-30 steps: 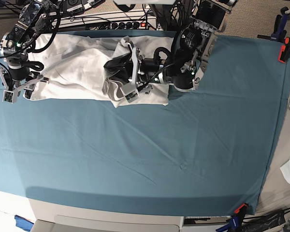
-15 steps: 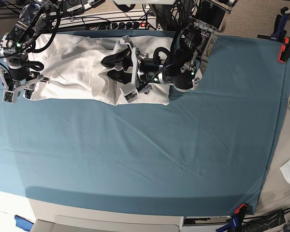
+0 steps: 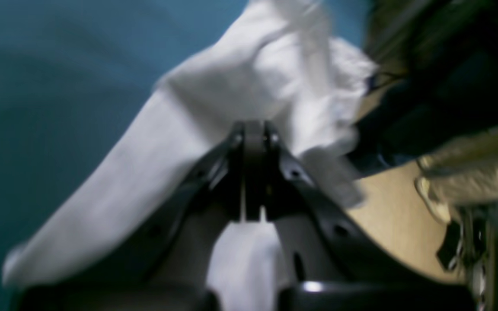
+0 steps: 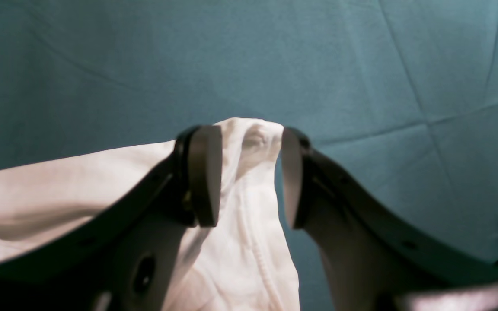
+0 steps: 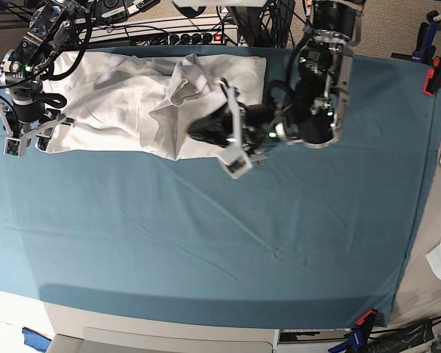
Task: Fold the T-shirt properly
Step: 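Lift the hem end and fold it over toward the collar end with the left gripper, then hold the fold with the left gripper while the right gripper grasps the collar end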
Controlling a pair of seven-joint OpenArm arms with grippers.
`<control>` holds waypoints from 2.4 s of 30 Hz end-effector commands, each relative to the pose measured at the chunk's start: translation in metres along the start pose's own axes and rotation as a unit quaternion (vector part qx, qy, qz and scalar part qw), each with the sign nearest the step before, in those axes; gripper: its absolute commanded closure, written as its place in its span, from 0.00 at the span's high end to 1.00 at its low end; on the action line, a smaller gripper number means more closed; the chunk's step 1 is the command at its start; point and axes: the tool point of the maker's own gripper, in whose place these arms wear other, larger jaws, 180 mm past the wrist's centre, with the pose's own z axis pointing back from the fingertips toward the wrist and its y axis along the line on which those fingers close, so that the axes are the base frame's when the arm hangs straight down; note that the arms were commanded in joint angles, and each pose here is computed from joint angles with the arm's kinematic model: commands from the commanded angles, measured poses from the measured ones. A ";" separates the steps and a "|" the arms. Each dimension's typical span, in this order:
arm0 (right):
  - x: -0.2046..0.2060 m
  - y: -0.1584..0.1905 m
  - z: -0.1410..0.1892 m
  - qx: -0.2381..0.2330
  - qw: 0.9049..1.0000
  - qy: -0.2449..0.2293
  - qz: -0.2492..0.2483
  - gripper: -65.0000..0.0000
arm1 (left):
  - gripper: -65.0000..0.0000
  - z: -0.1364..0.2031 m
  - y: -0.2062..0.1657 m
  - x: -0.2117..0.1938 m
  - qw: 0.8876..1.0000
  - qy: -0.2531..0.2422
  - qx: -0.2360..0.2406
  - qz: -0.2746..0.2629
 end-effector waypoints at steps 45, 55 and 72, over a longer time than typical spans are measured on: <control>0.045 -0.047 0.006 -0.055 0.992 -0.040 0.107 0.35 | 0.00 -0.042 -0.112 -0.045 0.989 0.046 -0.139 -0.009; 0.009 -0.147 -0.010 -0.166 0.984 0.039 0.050 0.51 | 0.15 -0.038 -0.099 -0.055 0.991 0.068 -0.117 -0.014; -0.019 -0.112 -0.024 0.285 0.890 0.003 -0.356 0.51 | 0.15 -0.038 -0.098 -0.055 0.991 0.068 -0.113 -0.017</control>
